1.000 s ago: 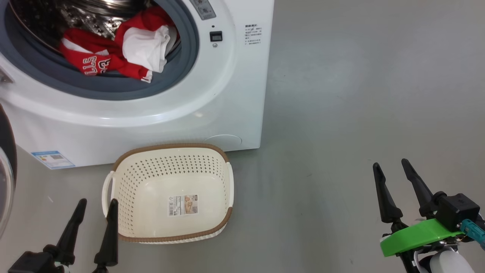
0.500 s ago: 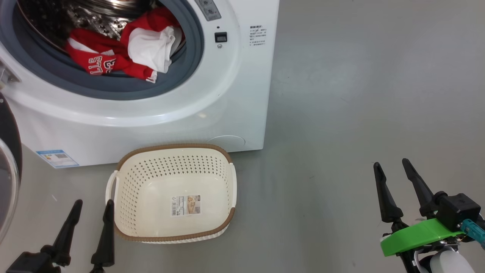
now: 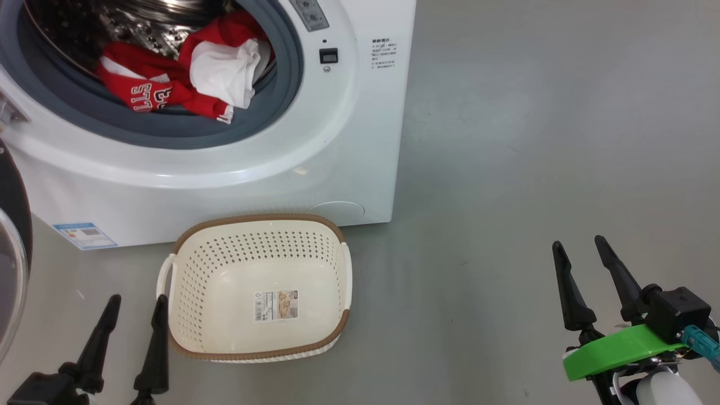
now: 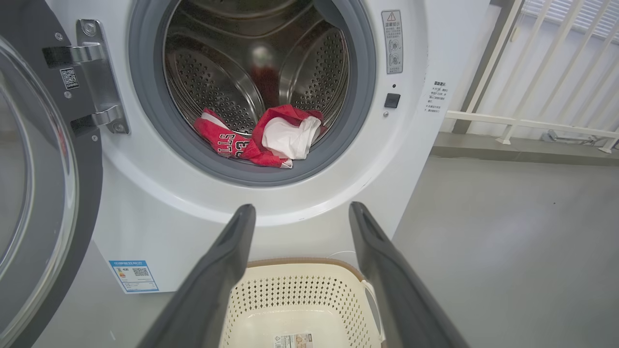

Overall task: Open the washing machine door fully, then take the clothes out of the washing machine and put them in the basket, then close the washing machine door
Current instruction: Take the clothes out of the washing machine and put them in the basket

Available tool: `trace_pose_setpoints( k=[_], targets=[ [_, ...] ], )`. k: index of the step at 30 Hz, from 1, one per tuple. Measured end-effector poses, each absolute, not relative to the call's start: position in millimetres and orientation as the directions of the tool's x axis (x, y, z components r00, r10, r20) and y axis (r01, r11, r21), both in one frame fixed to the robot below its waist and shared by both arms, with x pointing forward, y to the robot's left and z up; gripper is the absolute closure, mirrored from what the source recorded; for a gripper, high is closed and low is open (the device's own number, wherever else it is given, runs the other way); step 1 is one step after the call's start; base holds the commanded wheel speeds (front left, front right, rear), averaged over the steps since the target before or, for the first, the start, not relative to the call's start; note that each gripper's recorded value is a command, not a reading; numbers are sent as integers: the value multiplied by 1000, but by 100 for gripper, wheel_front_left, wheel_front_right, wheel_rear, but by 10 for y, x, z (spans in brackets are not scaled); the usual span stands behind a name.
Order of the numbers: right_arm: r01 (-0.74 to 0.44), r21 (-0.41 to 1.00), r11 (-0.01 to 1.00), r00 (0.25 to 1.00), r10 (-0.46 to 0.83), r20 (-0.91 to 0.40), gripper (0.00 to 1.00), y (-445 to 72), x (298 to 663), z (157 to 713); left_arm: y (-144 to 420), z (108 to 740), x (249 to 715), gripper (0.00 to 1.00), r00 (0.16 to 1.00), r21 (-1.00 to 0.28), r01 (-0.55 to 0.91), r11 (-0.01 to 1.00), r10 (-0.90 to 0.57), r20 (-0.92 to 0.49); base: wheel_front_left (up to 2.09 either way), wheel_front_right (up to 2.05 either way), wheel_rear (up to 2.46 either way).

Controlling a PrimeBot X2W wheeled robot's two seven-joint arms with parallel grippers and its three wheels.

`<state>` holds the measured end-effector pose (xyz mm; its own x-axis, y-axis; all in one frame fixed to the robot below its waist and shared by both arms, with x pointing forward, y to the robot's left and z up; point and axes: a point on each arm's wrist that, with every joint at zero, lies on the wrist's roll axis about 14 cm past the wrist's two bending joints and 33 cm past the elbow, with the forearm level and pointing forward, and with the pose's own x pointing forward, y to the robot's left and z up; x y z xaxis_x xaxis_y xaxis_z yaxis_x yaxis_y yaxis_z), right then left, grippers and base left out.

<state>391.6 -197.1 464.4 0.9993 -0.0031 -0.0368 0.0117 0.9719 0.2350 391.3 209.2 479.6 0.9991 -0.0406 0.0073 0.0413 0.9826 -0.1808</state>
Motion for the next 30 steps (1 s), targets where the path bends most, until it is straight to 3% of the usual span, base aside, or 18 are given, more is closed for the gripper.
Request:
trace_pose_setpoints(
  k=[19,30],
  targets=[
    [6,236,972,999,5,-47,0,-1942,3936,4605,2150,4821,3975,0,1000,-183,26,983,-24,17,104,-125,21],
    [9,240,971,999,4,-54,0,-1934,3947,4577,2137,4780,3990,0,1000,-190,27,981,-26,6,25,-26,1]
  ],
)
